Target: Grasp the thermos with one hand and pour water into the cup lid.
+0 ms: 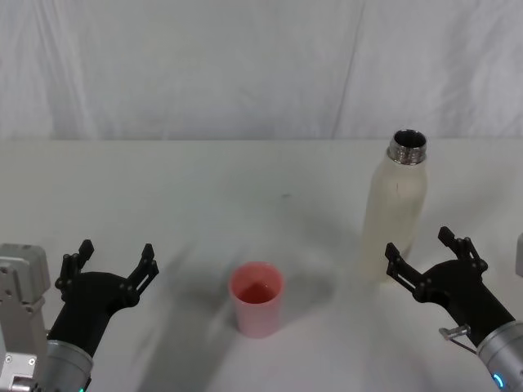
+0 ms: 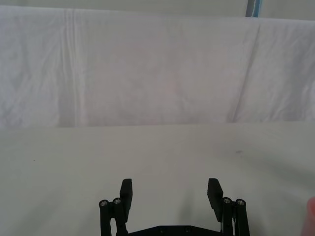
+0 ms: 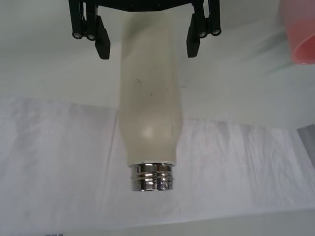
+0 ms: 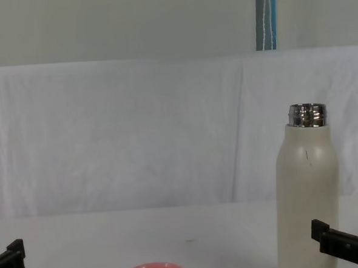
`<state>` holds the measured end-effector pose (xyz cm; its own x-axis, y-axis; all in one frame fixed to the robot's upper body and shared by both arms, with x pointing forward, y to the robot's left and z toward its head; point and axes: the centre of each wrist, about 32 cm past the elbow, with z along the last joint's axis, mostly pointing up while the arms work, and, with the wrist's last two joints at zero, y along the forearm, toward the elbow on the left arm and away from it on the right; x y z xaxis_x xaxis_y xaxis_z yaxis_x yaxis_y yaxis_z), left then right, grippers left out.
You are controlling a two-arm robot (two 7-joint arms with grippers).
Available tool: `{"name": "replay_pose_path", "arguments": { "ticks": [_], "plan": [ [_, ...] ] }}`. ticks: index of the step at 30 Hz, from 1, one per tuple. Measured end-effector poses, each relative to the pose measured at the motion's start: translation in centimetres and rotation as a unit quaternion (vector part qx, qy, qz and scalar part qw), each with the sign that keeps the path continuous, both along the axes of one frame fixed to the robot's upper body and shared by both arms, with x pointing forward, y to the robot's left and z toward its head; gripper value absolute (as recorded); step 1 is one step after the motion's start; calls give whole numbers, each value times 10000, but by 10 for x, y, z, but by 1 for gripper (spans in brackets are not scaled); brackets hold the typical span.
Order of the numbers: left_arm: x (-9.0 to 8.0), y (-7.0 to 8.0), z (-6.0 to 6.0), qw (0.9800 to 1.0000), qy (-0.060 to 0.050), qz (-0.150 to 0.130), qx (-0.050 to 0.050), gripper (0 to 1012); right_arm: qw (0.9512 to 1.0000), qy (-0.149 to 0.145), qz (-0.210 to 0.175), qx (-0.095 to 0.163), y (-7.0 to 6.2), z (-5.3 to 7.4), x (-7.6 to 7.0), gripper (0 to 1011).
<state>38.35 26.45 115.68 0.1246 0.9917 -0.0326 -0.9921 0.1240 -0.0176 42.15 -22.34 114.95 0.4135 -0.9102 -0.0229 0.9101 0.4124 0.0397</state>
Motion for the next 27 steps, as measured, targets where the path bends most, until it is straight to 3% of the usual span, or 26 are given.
{"name": "replay_pose_path", "arguments": {
  "ticks": [12, 27],
  "plan": [
    [0, 0, 0, 10000, 0, 0, 0, 1001, 9997, -163, 135, -109, 8, -1, -13, 1002],
    [0, 0, 0, 10000, 0, 0, 0, 1001, 9992, -190, 328, -109, 15, -2, -17, 1002]
  ]
}}
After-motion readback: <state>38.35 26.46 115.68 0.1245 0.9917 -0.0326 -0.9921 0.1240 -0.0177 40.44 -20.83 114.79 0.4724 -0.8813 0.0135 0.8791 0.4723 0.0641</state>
